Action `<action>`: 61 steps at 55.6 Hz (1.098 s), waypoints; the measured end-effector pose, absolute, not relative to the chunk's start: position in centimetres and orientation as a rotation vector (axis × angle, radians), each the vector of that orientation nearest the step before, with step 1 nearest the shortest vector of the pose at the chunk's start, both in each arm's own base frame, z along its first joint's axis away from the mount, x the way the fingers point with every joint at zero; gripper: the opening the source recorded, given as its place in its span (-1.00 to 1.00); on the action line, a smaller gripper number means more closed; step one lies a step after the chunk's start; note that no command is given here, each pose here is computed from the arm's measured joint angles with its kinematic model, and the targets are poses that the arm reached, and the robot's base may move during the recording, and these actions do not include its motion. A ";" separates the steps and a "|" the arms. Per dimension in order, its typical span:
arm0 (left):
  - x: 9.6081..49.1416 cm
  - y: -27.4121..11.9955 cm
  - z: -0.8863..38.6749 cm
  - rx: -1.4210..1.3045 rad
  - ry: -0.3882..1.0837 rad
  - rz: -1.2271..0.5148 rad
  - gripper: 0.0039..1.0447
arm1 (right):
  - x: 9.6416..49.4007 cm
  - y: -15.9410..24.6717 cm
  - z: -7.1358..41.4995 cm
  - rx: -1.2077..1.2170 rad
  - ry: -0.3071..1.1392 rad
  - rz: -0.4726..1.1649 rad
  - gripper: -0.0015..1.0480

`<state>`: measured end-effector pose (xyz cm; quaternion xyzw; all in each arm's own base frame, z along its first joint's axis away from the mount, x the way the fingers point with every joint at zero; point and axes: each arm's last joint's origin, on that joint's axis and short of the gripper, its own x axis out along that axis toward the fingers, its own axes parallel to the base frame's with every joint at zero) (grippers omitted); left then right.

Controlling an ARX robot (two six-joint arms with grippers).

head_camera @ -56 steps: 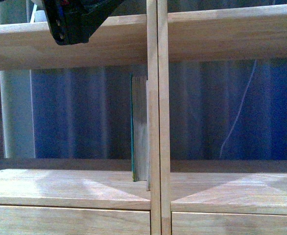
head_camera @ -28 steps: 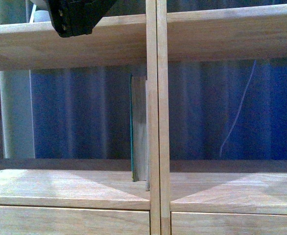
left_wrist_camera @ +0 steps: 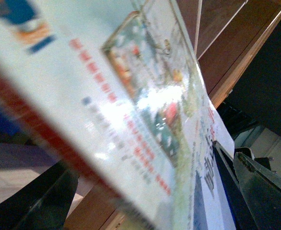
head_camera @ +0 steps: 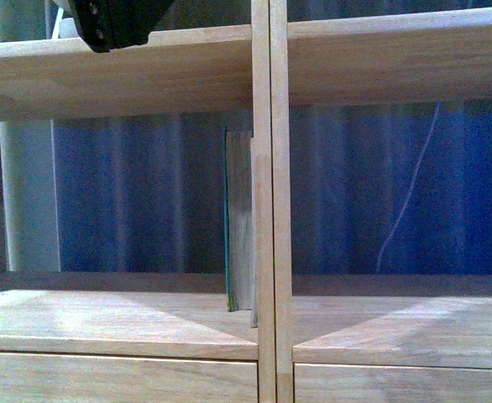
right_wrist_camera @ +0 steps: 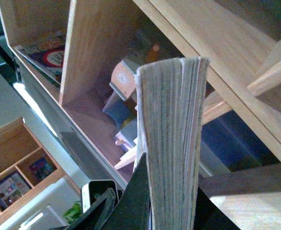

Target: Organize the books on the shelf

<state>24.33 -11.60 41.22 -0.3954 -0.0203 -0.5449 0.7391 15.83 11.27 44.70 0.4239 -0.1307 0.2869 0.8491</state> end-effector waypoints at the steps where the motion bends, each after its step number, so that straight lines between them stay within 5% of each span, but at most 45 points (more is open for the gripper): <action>1: 24.3 -11.6 41.2 -0.868 -0.045 -1.196 0.86 | 15.9 11.3 44.7 0.892 -0.273 0.604 -0.86; 5: 24.3 -11.6 41.3 -0.876 -0.051 -1.190 0.86 | 16.1 11.5 44.5 0.890 -0.262 0.607 -0.86; 28: 24.0 -11.2 41.7 -0.894 -0.082 -1.156 -0.54 | 16.2 11.4 44.5 0.899 -0.256 0.605 -0.86; 35: 24.0 -11.0 41.8 -0.925 -0.081 -1.167 -0.82 | 16.3 11.5 44.4 0.900 -0.250 0.599 -0.86; 49: 23.9 -10.9 41.9 -0.944 -0.076 -1.172 -0.87 | 16.4 11.5 44.2 0.898 -0.237 0.567 -0.85; 61: 24.1 -10.6 41.9 -0.903 -0.102 -1.151 -0.88 | 16.8 11.1 44.1 0.832 -0.280 0.471 -0.20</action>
